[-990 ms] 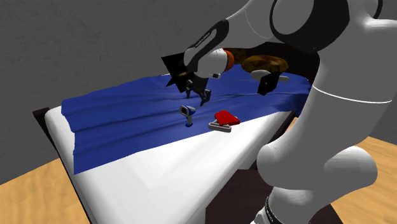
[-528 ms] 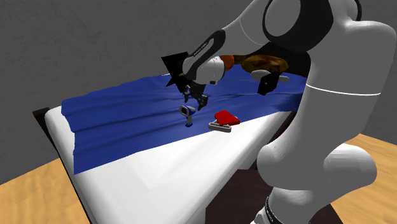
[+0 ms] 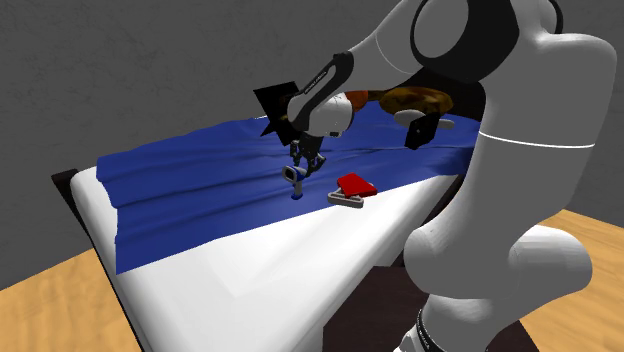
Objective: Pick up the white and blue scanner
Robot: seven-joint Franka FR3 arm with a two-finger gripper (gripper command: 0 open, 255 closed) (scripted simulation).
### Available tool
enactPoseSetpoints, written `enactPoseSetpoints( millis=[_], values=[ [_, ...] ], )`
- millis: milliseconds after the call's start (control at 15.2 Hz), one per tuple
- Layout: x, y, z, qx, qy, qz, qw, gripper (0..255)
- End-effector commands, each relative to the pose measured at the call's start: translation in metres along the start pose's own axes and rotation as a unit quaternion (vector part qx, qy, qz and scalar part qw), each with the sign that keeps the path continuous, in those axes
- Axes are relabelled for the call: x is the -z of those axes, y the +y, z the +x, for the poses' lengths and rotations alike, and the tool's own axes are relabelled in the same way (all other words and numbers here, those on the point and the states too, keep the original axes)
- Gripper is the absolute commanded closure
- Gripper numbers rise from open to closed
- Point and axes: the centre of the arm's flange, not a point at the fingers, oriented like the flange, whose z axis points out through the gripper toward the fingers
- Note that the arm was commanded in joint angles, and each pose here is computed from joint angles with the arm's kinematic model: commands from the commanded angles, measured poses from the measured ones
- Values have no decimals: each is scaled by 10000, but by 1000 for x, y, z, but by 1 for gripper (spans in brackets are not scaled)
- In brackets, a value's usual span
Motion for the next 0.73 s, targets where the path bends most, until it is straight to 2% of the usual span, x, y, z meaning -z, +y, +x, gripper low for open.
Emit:
enactPoseSetpoints(
  millis=[0,264,660],
  values=[
    [-1,0,0,3,-7,-5,10000,255],
    [-1,0,-1,2,-7,-5,10000,255],
    [30,-8,-3,2,-7,-5,10000,255]
  ],
)
